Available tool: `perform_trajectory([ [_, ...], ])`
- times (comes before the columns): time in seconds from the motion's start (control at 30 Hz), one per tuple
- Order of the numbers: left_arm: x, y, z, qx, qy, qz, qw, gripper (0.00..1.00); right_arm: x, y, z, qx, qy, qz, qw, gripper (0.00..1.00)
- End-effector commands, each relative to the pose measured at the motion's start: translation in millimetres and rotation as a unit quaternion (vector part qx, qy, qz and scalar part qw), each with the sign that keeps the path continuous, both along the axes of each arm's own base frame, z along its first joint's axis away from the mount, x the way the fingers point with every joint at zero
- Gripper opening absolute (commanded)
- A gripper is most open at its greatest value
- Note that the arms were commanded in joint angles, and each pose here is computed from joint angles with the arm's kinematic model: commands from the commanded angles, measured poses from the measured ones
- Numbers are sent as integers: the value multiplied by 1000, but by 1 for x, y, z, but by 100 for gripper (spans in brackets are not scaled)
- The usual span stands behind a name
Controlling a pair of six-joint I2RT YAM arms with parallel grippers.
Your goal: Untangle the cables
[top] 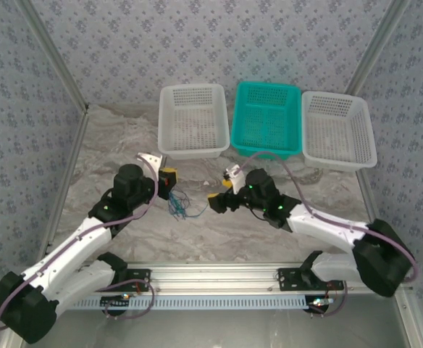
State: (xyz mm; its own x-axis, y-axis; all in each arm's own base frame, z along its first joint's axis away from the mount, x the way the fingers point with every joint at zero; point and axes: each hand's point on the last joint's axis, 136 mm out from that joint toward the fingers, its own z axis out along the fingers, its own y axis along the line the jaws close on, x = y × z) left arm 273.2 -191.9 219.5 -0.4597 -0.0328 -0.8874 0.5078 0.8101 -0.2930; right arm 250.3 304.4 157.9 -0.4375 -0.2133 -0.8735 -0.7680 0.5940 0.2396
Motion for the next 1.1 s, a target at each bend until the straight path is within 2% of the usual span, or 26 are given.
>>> perform_trajectory([
  [0.0,1,5,4,-1,-8,20,1000,0,20,23,-2,-5,-32,-4,999,83],
  [0.27,-13,-6,12,-6,-16,-14,1000,0,57,83,-37,19,5,20,1000,77],
  [0.4,-17,-6,16,-9,-22,-20,1000,0,77,100,-48,33,21,10,999,75],
  [0.43,-18,-6,17,-11,-23,-21,999,0,82,101,-53,35,29,2,999,70],
  [0.5,-19,-6,20,-12,-26,-22,999,0,89,105,-60,44,50,-2,998,50],
  [0.53,-20,-5,21,-13,-28,-21,999,0,91,106,-64,49,57,-5,997,34],
  [0.57,-21,-3,21,-11,-28,-17,999,0,93,105,-68,51,65,-10,997,21],
  [0.63,-20,6,23,-3,-30,4,1000,0,91,102,-74,49,74,-13,996,8],
  [0.67,-19,14,24,2,-29,24,999,0,89,99,-78,46,76,-17,996,5],
  [0.83,-19,59,43,16,-39,130,991,0,83,71,-106,-20,101,-53,993,5],
  [0.97,-27,109,73,10,-71,228,971,0,84,22,-140,-103,129,-132,977,7],
  [1.07,-34,145,89,19,-96,288,953,0,86,-15,-157,-118,162,-183,962,9],
])
